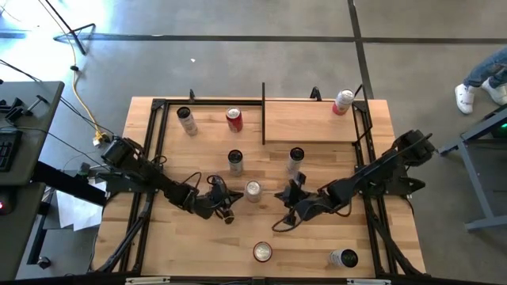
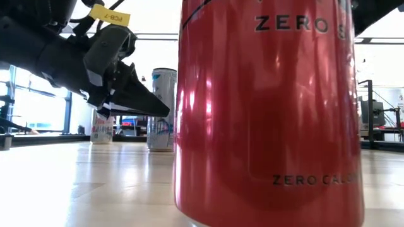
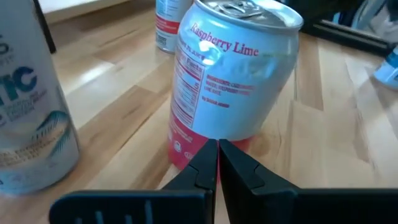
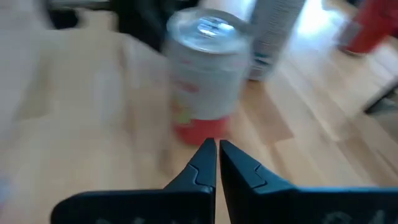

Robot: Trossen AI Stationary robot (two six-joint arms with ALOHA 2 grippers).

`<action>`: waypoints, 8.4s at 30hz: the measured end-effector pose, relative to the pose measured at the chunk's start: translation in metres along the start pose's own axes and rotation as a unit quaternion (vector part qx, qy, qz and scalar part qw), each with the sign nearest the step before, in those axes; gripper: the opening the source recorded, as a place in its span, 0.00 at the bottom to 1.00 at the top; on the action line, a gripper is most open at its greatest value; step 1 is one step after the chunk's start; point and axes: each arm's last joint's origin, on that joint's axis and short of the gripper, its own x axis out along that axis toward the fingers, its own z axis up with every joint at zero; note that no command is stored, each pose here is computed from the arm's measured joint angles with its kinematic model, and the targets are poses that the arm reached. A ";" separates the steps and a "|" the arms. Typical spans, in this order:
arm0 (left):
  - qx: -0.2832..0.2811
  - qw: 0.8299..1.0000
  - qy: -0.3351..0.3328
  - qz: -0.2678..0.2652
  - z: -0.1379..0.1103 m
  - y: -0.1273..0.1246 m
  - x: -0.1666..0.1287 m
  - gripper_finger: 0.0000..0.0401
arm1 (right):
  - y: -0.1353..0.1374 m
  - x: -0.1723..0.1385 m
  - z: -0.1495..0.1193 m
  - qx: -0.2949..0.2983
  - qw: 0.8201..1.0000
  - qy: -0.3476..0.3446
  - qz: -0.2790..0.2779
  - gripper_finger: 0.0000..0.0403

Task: Place canned beverage on shelf
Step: Put the pink soda can on the shelf aligned with the other pink soda can

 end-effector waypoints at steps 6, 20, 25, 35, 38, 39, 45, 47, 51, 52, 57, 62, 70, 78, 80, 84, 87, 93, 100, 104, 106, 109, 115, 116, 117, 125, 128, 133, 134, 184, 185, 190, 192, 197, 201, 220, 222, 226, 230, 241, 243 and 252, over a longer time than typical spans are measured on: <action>-0.003 1.000 -0.012 0.015 0.000 0.000 -0.001 0.02 | 0.005 0.026 -0.011 0.031 0.999 -0.021 -0.031 0.01; -0.003 0.999 -0.019 0.029 0.003 0.004 0.002 0.02 | -0.004 0.055 -0.011 0.044 0.995 -0.059 -0.072 0.01; -0.003 0.999 -0.021 0.033 0.004 0.005 0.004 0.02 | 0.001 0.053 -0.009 0.035 0.996 -0.068 -0.041 0.01; 0.020 0.999 -0.021 0.036 0.004 0.005 0.004 0.02 | 0.019 0.040 -0.015 0.000 0.998 -0.065 0.002 0.03; 0.029 0.999 -0.022 0.038 0.003 0.005 0.003 0.02 | 0.024 0.030 -0.013 -0.024 0.997 -0.073 -0.003 0.09; 0.029 0.999 -0.022 0.037 0.003 0.005 0.003 0.02 | 0.025 0.027 -0.012 -0.026 0.997 -0.076 -0.001 0.13; 0.039 0.998 -0.015 0.040 0.002 0.006 0.003 0.02 | 0.026 0.023 -0.008 -0.004 0.996 -0.086 0.012 0.44; 0.040 0.998 -0.015 0.040 0.002 0.006 0.003 0.02 | 0.022 0.027 -0.005 0.012 0.996 -0.087 0.010 0.55; 0.040 0.998 -0.015 0.039 0.002 0.006 0.003 0.02 | 0.015 0.034 0.002 0.017 0.995 -0.095 0.024 0.70; 0.040 0.998 -0.015 0.039 0.002 0.006 0.003 0.02 | 0.013 0.036 0.004 0.016 0.995 -0.098 0.023 0.72; 0.051 0.998 -0.014 0.039 0.002 0.006 0.003 0.02 | 0.005 0.043 0.010 0.005 0.994 -0.101 0.036 0.73; 0.051 0.998 -0.014 0.039 0.003 0.007 0.004 0.02 | -0.001 0.048 0.019 0.000 0.990 -0.116 0.076 0.73; 0.050 0.998 -0.019 0.033 0.005 0.006 0.005 0.02 | -0.010 0.065 0.020 0.011 0.986 -0.125 0.107 0.73; 0.042 0.999 -0.017 0.026 0.008 0.008 0.008 0.02 | -0.009 0.071 0.018 0.001 0.983 -0.143 0.115 0.73; 0.042 0.999 -0.019 0.023 0.009 0.009 0.009 0.02 | -0.009 0.071 0.018 0.001 0.983 -0.142 0.115 0.73; 0.039 0.999 -0.021 0.023 0.010 0.010 0.010 0.02 | -0.009 0.071 0.017 0.000 0.984 -0.138 0.115 0.71; 0.039 0.999 -0.020 0.022 0.010 0.010 0.010 0.02 | -0.009 0.071 0.017 -0.001 0.984 -0.138 0.115 0.66; 0.051 0.998 -0.021 0.022 0.010 0.009 0.010 0.02 | -0.009 0.070 0.018 -0.004 0.984 -0.139 0.114 0.59; 0.060 0.998 -0.021 0.018 0.013 0.005 0.003 0.02 | -0.006 0.062 0.020 -0.019 0.983 -0.140 0.114 0.58; 0.073 0.997 -0.033 0.025 0.020 0.001 -0.007 0.02 | -0.004 0.056 0.022 -0.023 0.983 -0.144 0.109 0.58; 0.076 0.996 -0.033 0.023 0.023 -0.001 -0.012 0.02 | -0.003 0.053 0.024 -0.021 0.983 -0.150 0.105 0.58; 0.078 0.996 -0.035 0.026 0.026 -0.002 -0.018 0.02 | 0.000 0.048 0.026 -0.028 0.982 -0.155 0.108 0.58; 0.088 0.995 -0.038 0.034 0.030 -0.004 -0.028 0.02 | 0.005 0.029 0.036 -0.034 0.975 -0.179 0.126 0.58; 0.087 0.995 -0.039 0.036 0.031 -0.004 -0.029 0.02 | 0.006 0.025 0.038 -0.038 0.974 -0.181 0.128 0.58; 0.090 0.995 -0.039 0.037 0.030 -0.004 -0.030 0.02 | 0.006 0.020 0.040 -0.038 0.974 -0.184 0.130 0.58; 0.094 0.994 -0.037 0.038 0.030 -0.005 -0.031 0.02 | -0.002 -0.037 0.065 -0.058 0.966 -0.216 0.133 0.57; 0.095 0.994 -0.037 0.038 0.030 -0.005 -0.031 0.02 | -0.012 -0.063 0.073 -0.063 0.967 -0.219 0.116 0.56; 0.095 0.994 -0.036 0.038 0.029 -0.005 -0.031 0.02 | -0.044 -0.106 0.081 -0.061 0.973 -0.213 0.064 0.56; 0.095 0.994 -0.036 0.038 0.029 -0.005 -0.031 0.02 | -0.052 -0.114 0.082 -0.059 0.974 -0.212 0.049 0.56; 0.094 0.994 -0.036 0.037 0.029 -0.005 -0.031 0.02 | -0.196 -0.101 -0.070 0.198 0.827 -0.137 -0.508 0.54; 0.094 0.994 -0.036 0.037 0.029 -0.005 -0.031 0.02 | -0.196 -0.100 -0.069 0.196 0.827 -0.136 -0.509 0.54; 0.094 0.994 -0.036 0.037 0.029 -0.005 -0.031 0.02 | -0.196 -0.093 -0.058 0.182 0.839 -0.122 -0.498 0.54; 0.094 0.994 -0.036 0.037 0.029 -0.005 -0.031 0.02 | -0.198 -0.091 -0.053 0.173 0.843 -0.112 -0.497 0.54; 0.095 0.994 -0.036 0.037 0.029 -0.005 -0.031 0.02 | -0.206 -0.088 -0.046 0.169 0.835 -0.104 -0.512 0.47; 0.095 0.994 -0.036 0.037 0.029 -0.005 -0.031 0.02 | -0.213 -0.087 -0.045 0.180 0.832 -0.092 -0.516 0.40; 0.095 0.994 -0.033 0.033 0.029 -0.005 -0.031 0.02 | -0.216 -0.082 -0.040 0.230 0.868 -0.069 -0.435 0.18; 0.095 0.994 -0.033 0.033 0.029 -0.005 -0.031 0.02 | -0.215 -0.083 -0.035 0.245 0.876 -0.071 -0.410 0.18; 0.094 0.995 -0.029 0.027 0.029 -0.005 -0.031 0.02 | -0.215 -0.089 -0.016 0.279 0.883 -0.078 -0.370 0.18; 0.090 0.995 -0.027 0.022 0.029 -0.005 -0.031 0.02 | -0.222 -0.100 0.003 0.323 0.871 -0.044 -0.369 0.22; 0.090 0.995 -0.025 0.018 0.029 -0.006 -0.031 0.02 | -0.262 -0.091 0.070 0.447 0.809 0.097 -0.369 0.65; 0.090 0.996 -0.024 0.017 0.028 -0.006 -0.031 0.02 | -0.272 -0.084 0.077 0.461 0.791 0.142 -0.377 0.69; 0.090 0.996 -0.018 0.006 0.028 -0.006 -0.031 0.02 | -0.317 -0.060 0.081 0.518 0.718 0.267 -0.381 0.72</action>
